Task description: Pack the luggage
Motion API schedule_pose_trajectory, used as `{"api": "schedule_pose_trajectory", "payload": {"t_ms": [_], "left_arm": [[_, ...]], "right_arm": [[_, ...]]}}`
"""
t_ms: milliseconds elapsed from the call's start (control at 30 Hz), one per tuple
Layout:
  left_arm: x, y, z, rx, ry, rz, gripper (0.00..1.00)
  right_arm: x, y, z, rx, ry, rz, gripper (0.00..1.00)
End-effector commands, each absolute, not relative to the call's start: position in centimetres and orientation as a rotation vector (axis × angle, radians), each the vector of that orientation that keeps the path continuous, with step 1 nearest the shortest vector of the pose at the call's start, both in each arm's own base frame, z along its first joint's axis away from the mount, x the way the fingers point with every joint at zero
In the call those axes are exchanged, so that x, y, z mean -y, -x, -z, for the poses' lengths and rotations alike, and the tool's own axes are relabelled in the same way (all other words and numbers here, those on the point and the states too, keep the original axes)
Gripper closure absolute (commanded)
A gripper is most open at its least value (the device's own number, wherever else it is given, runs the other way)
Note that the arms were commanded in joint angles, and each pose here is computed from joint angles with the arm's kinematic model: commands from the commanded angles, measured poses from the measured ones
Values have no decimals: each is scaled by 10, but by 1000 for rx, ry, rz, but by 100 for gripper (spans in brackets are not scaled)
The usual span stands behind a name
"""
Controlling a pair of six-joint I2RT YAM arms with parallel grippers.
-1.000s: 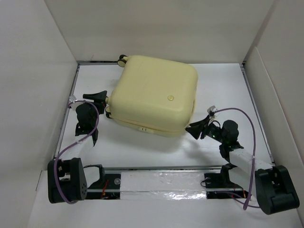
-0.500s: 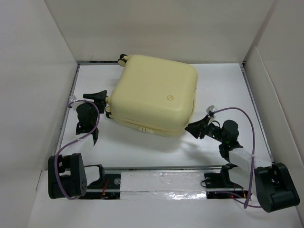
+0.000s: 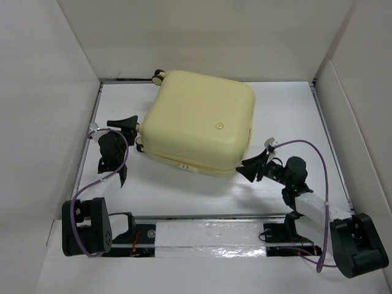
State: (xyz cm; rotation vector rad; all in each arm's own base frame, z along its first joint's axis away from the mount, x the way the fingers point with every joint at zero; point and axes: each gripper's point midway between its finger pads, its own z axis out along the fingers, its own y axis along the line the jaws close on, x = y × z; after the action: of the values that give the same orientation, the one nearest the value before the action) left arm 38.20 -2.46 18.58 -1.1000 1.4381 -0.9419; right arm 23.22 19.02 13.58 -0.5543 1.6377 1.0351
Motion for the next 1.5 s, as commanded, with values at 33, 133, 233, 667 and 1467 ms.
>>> {"api": "schedule_pose_trajectory", "payload": {"t_ms": [33,133,233,667,1467], "left_arm": [[49,-380,-228,-1395,903,1058,91],[49,-380,-228,-1397,902,1058,91],[49,-380,-228,-1398,901,1059,92],[49,-382,-229,-1398,896,1058,95],[49,-384,-221,-1414,904,1050,97]], "right_arm": [[-193,-230,-140,-1604,563,-1015,48],[-191,-232,-137,-1622,543,-998,55],[-186,-235,-134,-1633,508,-971,64],[-177,-242,-131,-1662,434,-914,39],[-183,-258,-146,-1615,510,-880,47]]}}
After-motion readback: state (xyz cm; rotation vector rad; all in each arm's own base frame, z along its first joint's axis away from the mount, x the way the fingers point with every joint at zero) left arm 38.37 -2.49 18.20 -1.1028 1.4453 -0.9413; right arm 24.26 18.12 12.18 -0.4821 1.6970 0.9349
